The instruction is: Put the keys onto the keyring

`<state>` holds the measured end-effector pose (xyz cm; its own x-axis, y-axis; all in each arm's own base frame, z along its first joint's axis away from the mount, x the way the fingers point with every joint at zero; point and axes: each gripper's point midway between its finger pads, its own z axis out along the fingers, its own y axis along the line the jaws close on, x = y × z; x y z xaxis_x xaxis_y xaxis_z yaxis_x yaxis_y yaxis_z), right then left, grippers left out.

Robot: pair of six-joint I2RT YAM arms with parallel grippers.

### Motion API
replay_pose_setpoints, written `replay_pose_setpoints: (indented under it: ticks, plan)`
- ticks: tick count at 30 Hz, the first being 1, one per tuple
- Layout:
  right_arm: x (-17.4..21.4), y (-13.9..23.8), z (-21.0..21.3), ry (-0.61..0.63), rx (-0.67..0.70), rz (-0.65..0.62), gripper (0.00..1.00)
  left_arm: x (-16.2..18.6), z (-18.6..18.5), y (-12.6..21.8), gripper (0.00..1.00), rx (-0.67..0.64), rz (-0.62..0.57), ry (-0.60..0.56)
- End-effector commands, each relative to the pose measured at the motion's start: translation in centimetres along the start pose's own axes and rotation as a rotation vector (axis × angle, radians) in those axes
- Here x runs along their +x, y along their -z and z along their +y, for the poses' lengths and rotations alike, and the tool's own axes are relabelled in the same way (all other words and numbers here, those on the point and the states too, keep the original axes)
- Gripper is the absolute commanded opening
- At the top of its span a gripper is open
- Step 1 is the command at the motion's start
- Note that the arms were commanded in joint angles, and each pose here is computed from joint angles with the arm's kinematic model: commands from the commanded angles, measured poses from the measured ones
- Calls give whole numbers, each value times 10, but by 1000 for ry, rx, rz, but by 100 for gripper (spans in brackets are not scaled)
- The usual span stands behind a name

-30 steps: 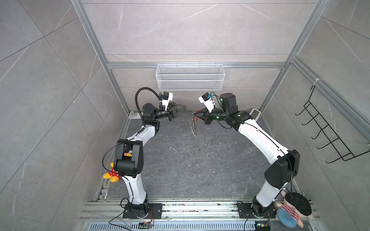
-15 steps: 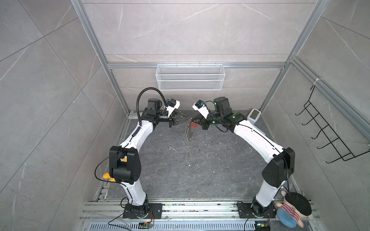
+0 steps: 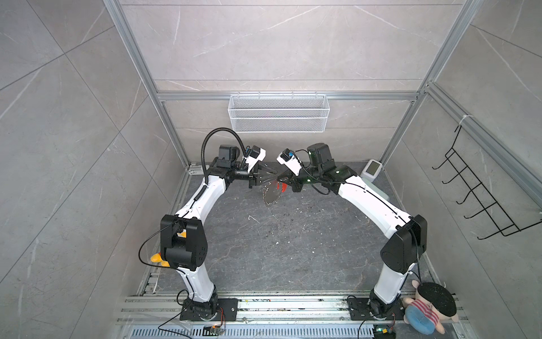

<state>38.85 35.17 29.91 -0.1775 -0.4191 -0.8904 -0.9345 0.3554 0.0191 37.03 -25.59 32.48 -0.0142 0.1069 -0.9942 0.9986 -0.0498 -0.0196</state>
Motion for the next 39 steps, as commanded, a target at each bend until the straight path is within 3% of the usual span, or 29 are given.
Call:
replay_pose_setpoints:
  ticks: [1, 15, 25, 28, 32, 39]
  plan:
    - [-20, 7, 7, 46, -20, -48, 0, -10, 0, 0, 27, 13, -1, -41]
    - [-30, 14, 14, 52, -38, -84, 0, 7, 0, 5, 28, 7, 73, 5]
    - [-32, 13, 15, 51, -45, -88, 0, 10, 2, 5, 14, 13, 81, 25]
    - [-35, 14, 16, 51, -47, -95, 0, 11, 2, 5, 14, 13, 88, 34]
    - [-38, 15, 17, 54, -53, -104, 0, 13, 3, 5, 25, 14, 89, 43]
    - [-41, 17, 18, 52, -55, -110, 0, 14, 4, 4, 23, 16, 89, 54]
